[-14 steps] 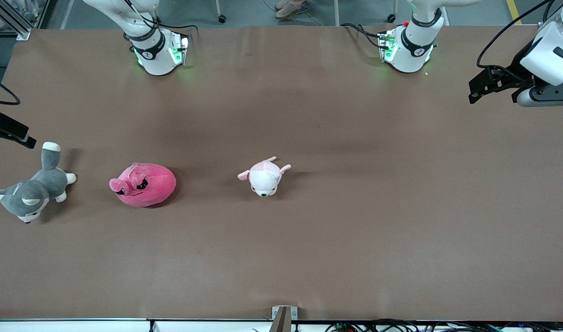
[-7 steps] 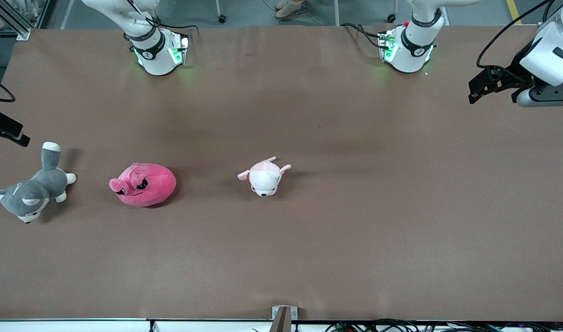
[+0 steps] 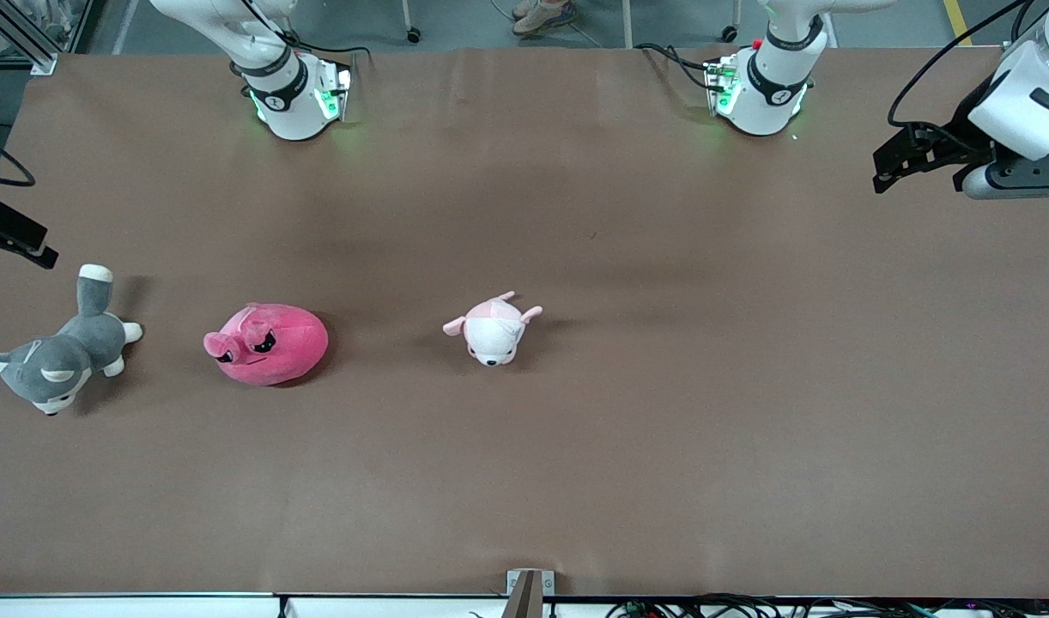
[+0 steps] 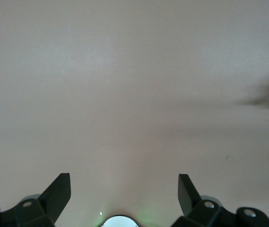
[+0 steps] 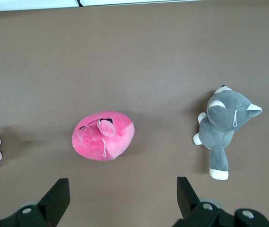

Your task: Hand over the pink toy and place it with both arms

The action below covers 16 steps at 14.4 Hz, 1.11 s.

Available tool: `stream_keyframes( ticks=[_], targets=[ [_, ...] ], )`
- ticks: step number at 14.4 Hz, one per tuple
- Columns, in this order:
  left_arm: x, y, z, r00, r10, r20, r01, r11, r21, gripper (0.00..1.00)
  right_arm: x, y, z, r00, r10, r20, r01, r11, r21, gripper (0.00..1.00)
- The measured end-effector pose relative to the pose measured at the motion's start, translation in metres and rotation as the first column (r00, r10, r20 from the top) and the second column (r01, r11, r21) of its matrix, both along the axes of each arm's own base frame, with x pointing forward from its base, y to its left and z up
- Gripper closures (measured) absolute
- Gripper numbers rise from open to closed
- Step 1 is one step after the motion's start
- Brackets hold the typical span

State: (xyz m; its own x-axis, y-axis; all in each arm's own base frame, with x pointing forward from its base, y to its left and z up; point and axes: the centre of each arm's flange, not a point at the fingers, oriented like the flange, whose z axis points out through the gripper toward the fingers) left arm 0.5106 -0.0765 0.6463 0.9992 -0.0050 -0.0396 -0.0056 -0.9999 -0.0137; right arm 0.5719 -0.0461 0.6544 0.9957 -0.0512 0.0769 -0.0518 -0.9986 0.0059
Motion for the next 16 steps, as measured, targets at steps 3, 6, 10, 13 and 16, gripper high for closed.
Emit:
stream_keyframes(
  ticks=[3, 6, 10, 13, 16],
  targets=[
    [0.000, 0.000, 0.000, 1.000, 0.000, 0.000, 0.000, 1.000, 0.000, 0.00, -0.018, 0.001, 0.002, 1.000, 0.002, 0.006, -0.002, 1.000, 0.000, 0.00],
    [0.000, 0.000, 0.000, 1.000, 0.000, 0.000, 0.000, 1.000, 0.000, 0.00, -0.031, 0.000, -0.010, 0.999, 0.002, 0.037, -0.002, 1.000, 0.002, 0.00],
    [0.002, 0.002, 0.001, 1.000, 0.003, 0.005, -0.003, 1.000, -0.002, 0.00, -0.047, 0.000, -0.015, 0.999, 0.002, 0.039, -0.002, 1.000, 0.005, 0.00],
    [0.006, 0.003, 0.002, 1.000, 0.006, 0.012, -0.006, 1.000, -0.004, 0.00, -0.048, -0.001, -0.018, 0.999, 0.001, 0.032, -0.001, 1.000, 0.005, 0.00],
    [0.008, 0.003, 0.000, 1.000, 0.006, 0.009, -0.006, 1.000, -0.004, 0.00, -0.048, -0.002, -0.020, 1.000, 0.000, 0.027, 0.000, 1.000, -0.001, 0.00]
  ],
)
